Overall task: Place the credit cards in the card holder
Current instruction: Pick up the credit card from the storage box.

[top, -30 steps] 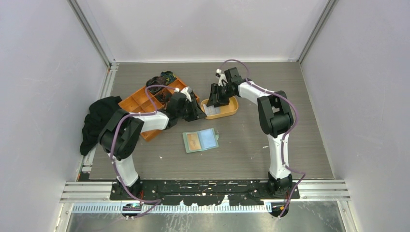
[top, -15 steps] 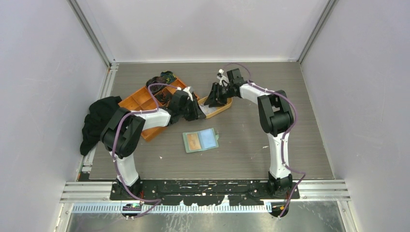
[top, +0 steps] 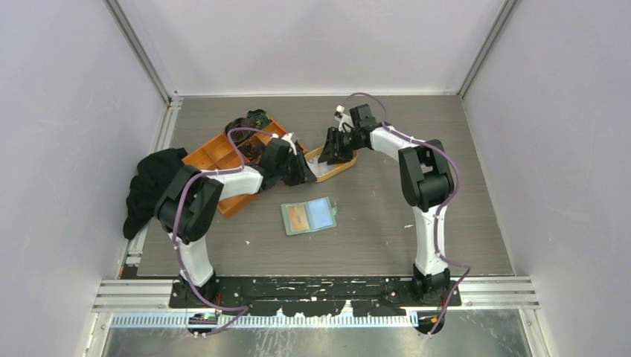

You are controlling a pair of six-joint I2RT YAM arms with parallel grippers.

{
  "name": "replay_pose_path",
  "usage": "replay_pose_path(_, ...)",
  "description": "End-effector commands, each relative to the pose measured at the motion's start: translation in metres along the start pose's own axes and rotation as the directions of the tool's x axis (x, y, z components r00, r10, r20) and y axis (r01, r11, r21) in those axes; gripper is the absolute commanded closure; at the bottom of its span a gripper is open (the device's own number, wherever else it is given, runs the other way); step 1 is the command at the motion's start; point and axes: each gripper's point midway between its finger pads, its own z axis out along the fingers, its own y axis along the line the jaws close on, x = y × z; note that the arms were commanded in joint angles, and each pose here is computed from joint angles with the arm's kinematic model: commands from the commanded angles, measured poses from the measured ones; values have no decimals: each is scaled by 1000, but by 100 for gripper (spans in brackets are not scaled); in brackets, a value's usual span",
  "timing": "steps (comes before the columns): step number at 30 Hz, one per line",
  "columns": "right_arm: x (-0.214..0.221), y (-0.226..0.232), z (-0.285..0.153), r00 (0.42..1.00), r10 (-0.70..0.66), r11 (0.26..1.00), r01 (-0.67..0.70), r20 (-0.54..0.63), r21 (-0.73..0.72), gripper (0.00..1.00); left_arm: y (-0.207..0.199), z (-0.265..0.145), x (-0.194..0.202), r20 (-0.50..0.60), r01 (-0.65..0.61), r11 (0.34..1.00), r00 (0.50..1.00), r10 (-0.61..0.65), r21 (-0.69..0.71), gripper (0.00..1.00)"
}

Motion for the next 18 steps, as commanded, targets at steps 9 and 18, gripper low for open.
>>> replay_pose_path(9,-45,-15,-19,961,-271,947,256,58,192,34,-12,-16,-48,175,55,998,983,-58,21,59)
replay_pose_path(18,-24,-13,2,968,-250,958,248,-7,142,34,0,6,-51,140,79,996,988,-72,-50,59)
